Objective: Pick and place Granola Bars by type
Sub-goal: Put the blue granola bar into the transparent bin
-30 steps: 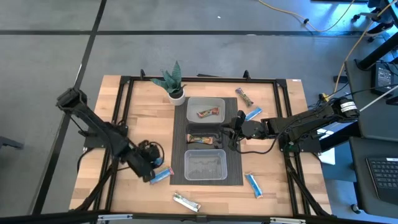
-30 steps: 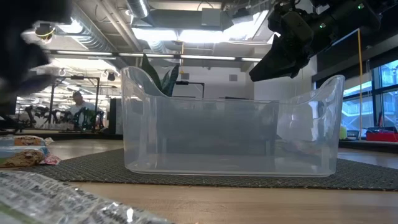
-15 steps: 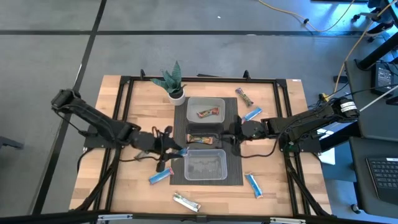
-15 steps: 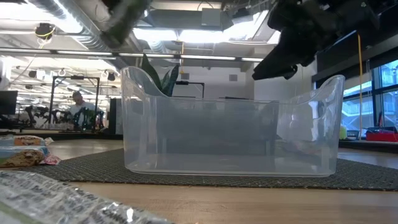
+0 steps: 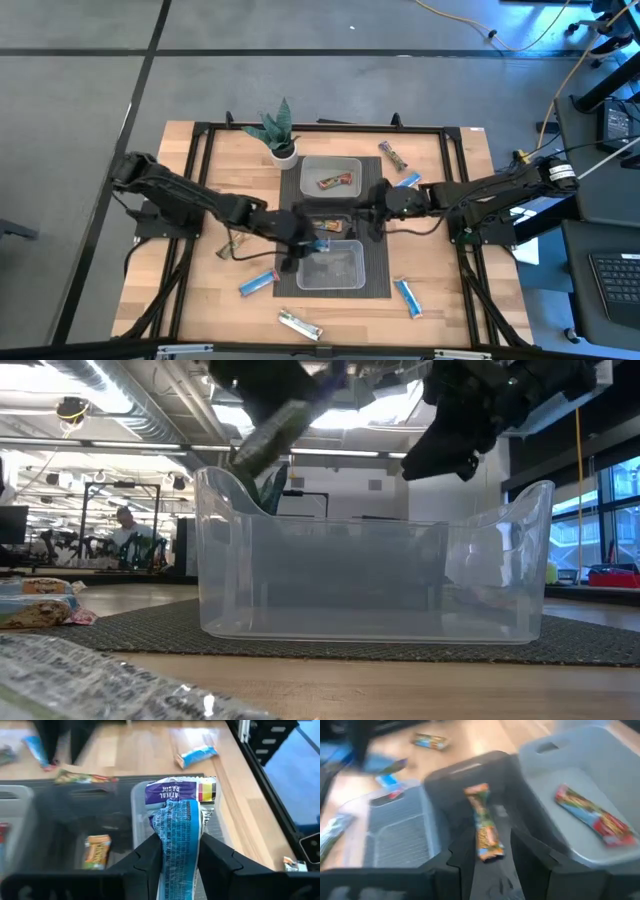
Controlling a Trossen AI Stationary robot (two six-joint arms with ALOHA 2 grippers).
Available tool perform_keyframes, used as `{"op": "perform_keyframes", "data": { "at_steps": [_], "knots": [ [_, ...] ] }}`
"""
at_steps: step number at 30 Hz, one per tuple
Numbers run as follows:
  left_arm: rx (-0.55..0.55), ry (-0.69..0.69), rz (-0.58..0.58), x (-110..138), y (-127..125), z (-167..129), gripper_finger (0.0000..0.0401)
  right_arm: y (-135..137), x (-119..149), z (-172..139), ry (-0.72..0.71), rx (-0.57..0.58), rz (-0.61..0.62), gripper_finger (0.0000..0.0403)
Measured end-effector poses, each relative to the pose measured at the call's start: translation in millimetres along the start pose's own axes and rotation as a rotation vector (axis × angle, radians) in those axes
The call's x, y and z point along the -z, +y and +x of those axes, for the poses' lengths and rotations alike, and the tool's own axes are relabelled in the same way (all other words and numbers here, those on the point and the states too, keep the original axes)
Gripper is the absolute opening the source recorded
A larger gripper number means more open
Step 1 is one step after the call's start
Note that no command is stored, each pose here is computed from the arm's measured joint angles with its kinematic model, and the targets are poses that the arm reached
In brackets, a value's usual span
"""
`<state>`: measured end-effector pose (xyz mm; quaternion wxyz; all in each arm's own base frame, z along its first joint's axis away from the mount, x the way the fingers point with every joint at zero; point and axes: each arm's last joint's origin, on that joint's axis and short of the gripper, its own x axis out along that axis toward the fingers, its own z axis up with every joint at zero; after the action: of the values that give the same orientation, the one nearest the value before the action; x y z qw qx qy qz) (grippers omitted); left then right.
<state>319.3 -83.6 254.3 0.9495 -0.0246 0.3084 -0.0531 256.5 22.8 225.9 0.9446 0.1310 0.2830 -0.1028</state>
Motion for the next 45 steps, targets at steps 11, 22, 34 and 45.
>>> {"op": "perform_keyframes", "data": {
  "at_steps": [11,22,34,45],
  "knots": [
    [0.035,0.082,0.031,10.5,-4.0,47.4,0.0104,-8.3,2.4,-15.3,0.251,0.230,0.246,0.0126],
    [0.033,0.094,0.032,19.1,-4.3,65.4,0.0104,-10.5,10.4,-16.6,0.302,0.287,0.346,0.0126],
    [0.032,0.076,0.031,20.8,-4.6,72.4,0.0104,-10.1,10.4,-16.4,0.322,0.254,0.246,0.0126],
    [0.046,0.073,0.059,21.3,-9.6,71.9,0.0119,-7.3,11.8,-16.4,0.369,0.189,0.376,0.0126]
  ]
}}
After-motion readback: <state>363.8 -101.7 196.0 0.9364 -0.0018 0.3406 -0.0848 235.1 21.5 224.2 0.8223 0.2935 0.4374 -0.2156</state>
